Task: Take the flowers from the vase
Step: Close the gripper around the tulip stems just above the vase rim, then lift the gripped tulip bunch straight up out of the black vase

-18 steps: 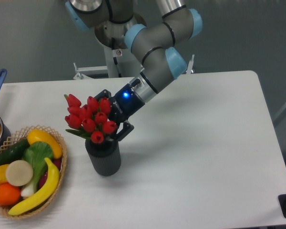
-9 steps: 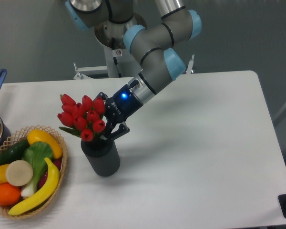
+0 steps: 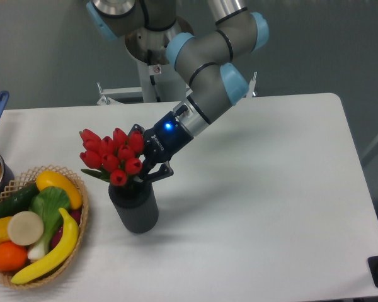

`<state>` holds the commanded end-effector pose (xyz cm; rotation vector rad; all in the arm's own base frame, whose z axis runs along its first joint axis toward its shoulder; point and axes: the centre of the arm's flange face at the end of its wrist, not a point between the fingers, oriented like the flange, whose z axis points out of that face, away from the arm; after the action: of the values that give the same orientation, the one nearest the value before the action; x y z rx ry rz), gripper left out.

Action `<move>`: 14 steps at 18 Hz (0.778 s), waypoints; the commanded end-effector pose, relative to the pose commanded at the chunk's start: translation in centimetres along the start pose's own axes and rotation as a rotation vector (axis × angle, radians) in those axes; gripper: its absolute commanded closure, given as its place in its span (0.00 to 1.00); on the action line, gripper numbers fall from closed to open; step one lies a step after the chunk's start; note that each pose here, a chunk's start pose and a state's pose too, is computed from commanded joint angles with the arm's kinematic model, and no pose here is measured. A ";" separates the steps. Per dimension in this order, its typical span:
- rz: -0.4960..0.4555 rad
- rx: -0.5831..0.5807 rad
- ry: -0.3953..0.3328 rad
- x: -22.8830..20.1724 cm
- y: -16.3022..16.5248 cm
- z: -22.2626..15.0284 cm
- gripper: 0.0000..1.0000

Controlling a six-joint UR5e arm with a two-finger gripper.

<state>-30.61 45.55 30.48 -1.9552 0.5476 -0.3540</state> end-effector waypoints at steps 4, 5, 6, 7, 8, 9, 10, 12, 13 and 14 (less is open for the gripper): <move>-0.026 0.030 -0.020 -0.9 -1.0 -1.0 0.58; -0.034 0.038 -0.029 -1.3 -1.3 -1.5 0.58; -0.047 0.046 -0.033 -1.5 -1.7 -1.7 0.58; -0.063 0.055 -0.033 -1.6 -1.9 -1.8 0.58; -0.071 0.059 -0.033 -1.7 -2.4 -1.9 0.58; -0.079 0.058 -0.035 -1.8 -2.7 -1.9 0.58; -0.085 0.058 -0.038 -2.0 -2.9 -2.1 0.58; -0.094 0.061 -0.048 -2.3 -3.3 -2.6 0.58; -0.107 0.061 -0.049 -2.3 -3.7 -2.7 0.58; -0.119 0.062 -0.051 -2.3 -4.2 -2.8 0.58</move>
<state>-32.99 46.07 35.45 -1.9357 0.3835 -0.3899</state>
